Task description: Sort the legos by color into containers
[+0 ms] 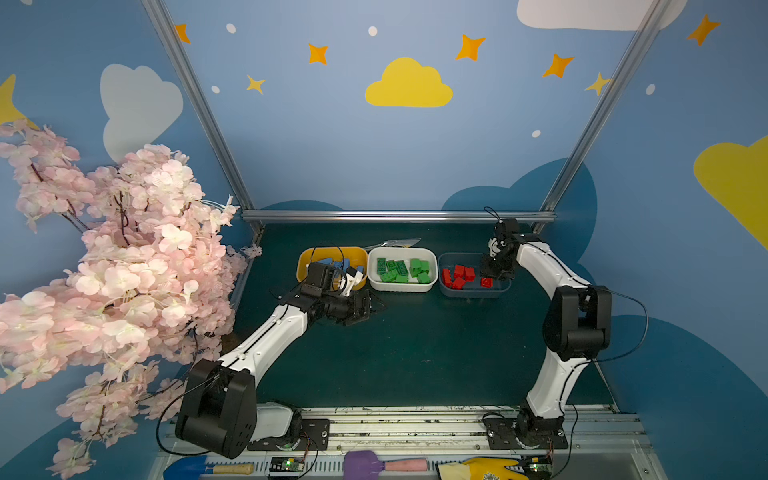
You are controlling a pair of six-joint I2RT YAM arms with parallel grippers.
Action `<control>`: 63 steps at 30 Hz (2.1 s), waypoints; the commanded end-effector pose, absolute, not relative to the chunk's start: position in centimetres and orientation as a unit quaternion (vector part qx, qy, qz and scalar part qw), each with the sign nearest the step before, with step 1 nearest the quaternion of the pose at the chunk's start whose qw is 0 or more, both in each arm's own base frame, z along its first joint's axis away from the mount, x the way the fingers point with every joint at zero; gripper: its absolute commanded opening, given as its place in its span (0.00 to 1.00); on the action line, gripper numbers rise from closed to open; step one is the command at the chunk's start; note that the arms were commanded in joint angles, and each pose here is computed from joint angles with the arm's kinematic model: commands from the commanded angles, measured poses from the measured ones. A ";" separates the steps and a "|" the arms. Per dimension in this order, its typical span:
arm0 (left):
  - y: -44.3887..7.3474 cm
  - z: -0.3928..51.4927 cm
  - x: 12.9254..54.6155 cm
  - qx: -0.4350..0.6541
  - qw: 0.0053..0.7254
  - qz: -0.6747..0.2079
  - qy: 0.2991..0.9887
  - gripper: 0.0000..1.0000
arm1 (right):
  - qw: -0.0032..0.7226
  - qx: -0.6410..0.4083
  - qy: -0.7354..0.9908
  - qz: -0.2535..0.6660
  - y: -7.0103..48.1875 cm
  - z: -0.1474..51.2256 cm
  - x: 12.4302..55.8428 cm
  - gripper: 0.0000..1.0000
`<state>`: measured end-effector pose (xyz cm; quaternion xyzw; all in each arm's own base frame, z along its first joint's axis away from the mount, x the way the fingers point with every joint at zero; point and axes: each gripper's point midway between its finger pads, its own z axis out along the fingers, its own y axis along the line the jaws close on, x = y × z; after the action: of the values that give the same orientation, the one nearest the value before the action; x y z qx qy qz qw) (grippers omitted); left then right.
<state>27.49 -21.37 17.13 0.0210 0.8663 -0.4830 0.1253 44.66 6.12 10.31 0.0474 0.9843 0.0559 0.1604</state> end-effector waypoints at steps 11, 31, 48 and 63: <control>-20.7 18.0 27.6 0.027 0.143 -0.484 0.863 1.00 | 0.109 0.043 0.989 0.088 7.4 7.8 46.3 0.44; -7.9 12.8 29.3 -0.003 0.340 -0.156 0.927 1.00 | 0.348 0.008 0.929 0.124 6.5 17.0 36.4 0.87; -3.1 10.8 36.2 0.079 0.540 0.004 0.838 1.00 | 0.541 0.013 0.841 0.017 1.0 12.3 34.9 0.89; -2.8 9.6 38.7 0.069 0.552 -0.046 0.829 1.00 | 0.506 -0.010 0.861 0.055 2.0 9.0 38.5 0.89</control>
<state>38.11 -2.41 8.82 0.0643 0.8405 -0.0290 0.5372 37.46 1.47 7.88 0.0002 0.8689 0.0398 0.4934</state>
